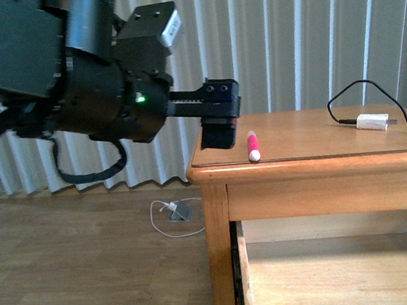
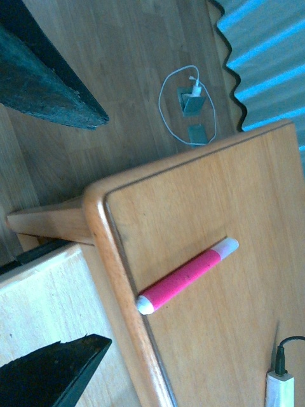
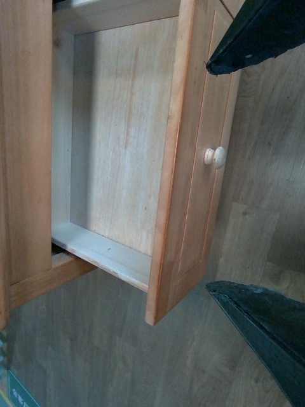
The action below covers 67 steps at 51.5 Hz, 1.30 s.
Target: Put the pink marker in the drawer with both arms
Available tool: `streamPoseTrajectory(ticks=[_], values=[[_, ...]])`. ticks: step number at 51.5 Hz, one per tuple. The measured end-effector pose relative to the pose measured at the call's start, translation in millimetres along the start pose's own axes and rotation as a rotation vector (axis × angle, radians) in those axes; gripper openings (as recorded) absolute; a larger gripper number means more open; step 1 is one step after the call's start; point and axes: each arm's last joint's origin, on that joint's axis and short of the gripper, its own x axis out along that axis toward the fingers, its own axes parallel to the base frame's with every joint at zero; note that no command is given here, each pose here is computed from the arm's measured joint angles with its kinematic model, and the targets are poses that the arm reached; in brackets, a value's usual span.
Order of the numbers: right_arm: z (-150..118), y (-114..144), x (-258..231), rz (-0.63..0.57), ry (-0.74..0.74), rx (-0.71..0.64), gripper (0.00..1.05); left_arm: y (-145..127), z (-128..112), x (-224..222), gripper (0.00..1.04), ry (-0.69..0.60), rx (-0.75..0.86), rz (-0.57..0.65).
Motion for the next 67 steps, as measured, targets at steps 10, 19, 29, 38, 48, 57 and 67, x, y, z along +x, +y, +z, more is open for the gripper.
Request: streamPoseTrajectory(ticks=[10,19,29,38,48,57,67], values=[[0.0,0.0,0.0,0.0,0.0,0.0,0.96,-14.7,3.0,49.2,0.99,0.029,-0.038,0.005],[0.0,0.0,0.0,0.0,0.0,0.0,0.96,-24.5,1.5,77.8,0.99,0.046,-0.055,-0.009],[0.0,0.0,0.0,0.0,0.0,0.0,0.96,-36.8,-7.9,104.7,0.99,0.086,-0.05,-0.021],[0.0,0.0,0.0,0.0,0.0,0.0,0.96,-44.0,-8.6,115.5,0.99,0.091,-0.04,-0.022],[0.0,0.0,0.0,0.0,0.0,0.0,0.96,-51.8,-6.8,124.8,0.99,0.097,-0.035,-0.026],[0.0,0.0,0.0,0.0,0.0,0.0,0.96,-58.0,-3.9,126.9,0.83,0.126,-0.019,-0.029],[0.0,0.0,0.0,0.0,0.0,0.0,0.96,-62.1,-3.2,125.5,0.44,0.153,0.007,-0.029]])
